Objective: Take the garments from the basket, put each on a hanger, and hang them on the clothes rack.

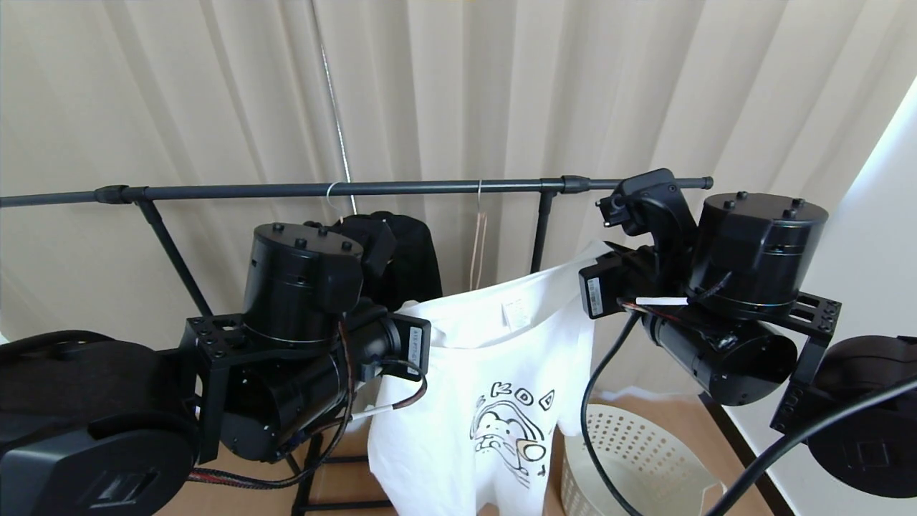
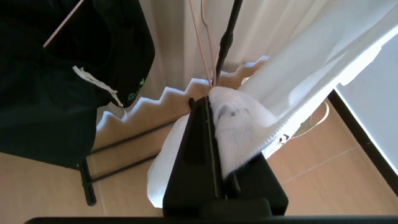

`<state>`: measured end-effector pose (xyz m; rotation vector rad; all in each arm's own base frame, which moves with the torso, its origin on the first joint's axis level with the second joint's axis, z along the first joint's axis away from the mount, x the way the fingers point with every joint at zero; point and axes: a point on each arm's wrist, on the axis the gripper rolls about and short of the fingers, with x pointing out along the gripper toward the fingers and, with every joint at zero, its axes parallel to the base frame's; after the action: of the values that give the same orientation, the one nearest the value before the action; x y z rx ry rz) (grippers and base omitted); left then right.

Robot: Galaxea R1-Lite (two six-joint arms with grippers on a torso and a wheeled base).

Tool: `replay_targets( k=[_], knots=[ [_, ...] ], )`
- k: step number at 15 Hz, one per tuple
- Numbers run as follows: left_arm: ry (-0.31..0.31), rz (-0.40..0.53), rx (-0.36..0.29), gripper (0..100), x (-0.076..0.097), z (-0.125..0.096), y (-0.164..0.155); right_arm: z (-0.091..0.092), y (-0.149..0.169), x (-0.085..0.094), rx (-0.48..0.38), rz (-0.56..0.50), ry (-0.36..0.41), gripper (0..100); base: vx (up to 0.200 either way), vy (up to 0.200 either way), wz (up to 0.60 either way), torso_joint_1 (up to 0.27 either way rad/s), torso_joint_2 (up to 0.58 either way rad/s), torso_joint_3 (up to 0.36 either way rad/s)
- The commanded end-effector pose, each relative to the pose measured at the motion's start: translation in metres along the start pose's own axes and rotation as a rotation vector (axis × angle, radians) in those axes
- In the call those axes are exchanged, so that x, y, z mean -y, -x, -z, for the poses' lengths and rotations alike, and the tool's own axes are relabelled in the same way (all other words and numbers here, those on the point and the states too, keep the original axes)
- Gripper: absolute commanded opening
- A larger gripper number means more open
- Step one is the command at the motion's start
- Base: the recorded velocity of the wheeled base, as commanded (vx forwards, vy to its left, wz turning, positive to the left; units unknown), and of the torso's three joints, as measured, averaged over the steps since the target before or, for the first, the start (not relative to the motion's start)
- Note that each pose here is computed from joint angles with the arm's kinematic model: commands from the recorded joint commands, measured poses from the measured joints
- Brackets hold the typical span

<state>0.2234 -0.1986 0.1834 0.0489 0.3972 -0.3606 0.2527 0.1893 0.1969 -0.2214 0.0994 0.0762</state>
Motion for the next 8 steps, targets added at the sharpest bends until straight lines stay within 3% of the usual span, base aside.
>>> replay_targets(
  k=[1,8],
  knots=[
    [0.002,-0.006,0.0,0,-0.001,0.0,-0.001,0.004,0.004,0.001,-0.009,-0.004,0.007,0,0.0,0.0,0.0,0.0,0.0,0.0],
    [0.027,0.033,0.021,0,-0.005,-0.016,-0.014,-0.001,-0.007,0.01,-0.007,0.04,-0.007,0,0.0,0.0,0.0,0.0,0.0,0.0]
  ],
)
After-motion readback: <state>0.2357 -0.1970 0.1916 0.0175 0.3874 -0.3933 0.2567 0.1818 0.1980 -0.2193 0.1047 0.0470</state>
